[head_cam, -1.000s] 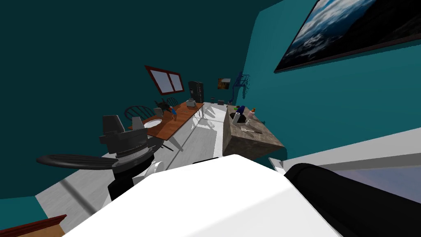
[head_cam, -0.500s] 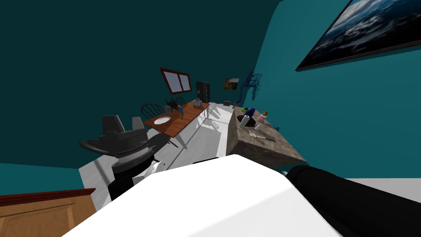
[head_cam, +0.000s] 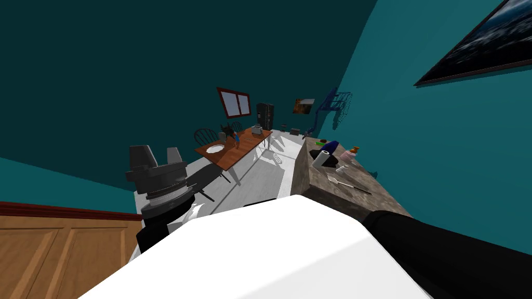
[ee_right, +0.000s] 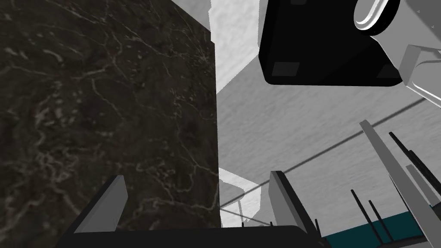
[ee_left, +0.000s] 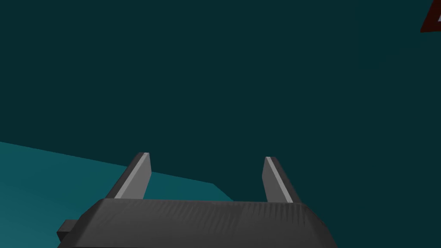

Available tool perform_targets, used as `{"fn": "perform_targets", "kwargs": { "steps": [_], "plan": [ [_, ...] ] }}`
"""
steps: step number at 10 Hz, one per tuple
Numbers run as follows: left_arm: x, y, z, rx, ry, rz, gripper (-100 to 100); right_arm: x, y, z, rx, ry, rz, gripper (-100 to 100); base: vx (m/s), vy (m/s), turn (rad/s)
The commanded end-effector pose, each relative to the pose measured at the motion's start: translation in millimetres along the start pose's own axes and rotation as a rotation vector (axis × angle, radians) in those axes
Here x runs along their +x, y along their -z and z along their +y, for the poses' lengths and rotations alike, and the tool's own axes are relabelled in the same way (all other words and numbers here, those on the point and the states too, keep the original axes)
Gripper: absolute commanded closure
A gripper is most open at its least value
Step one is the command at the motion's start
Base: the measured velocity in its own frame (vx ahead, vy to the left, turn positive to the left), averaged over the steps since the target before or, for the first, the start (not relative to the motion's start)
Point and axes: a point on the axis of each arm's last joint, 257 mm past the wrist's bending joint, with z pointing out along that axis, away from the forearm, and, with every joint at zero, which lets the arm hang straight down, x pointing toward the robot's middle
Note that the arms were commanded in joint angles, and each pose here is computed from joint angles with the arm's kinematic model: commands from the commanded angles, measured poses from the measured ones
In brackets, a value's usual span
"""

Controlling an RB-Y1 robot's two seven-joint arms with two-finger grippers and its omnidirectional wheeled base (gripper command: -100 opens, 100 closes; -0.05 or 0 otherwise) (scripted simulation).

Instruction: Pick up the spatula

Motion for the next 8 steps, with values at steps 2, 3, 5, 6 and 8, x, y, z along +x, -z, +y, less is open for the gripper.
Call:
{"fn": "perform_targets", "kwargs": {
  "steps": [2,3,5,6,8],
  "plan": [
    [0.0,0.0,0,0.0,0.0,0.0,0,35,37.4,-36,0.039,0.092,0.114,-100,0.05,-0.012,0.156],
    [0.0,0.0,0,0.0,0.0,0.0,0,37,39.0,-36,0.04,0.091,0.119,-100,0.046,-0.015,0.172],
    [0.0,0.0,0,0.0,0.0,0.0,0,55,58.7,-55,0.057,0.146,0.188,-100,0.052,-0.026,0.187],
    [0.0,0.0,0,0.0,0.0,0.0,0,70,77.7,-73,0.069,0.198,0.25,-100,0.052,-0.03,0.229],
    [0.0,0.0,0,0.0,0.0,0.0,0,81,95.0,-88,0.076,0.246,0.305,-100,0.084,-0.056,0.251]
  ]
}}
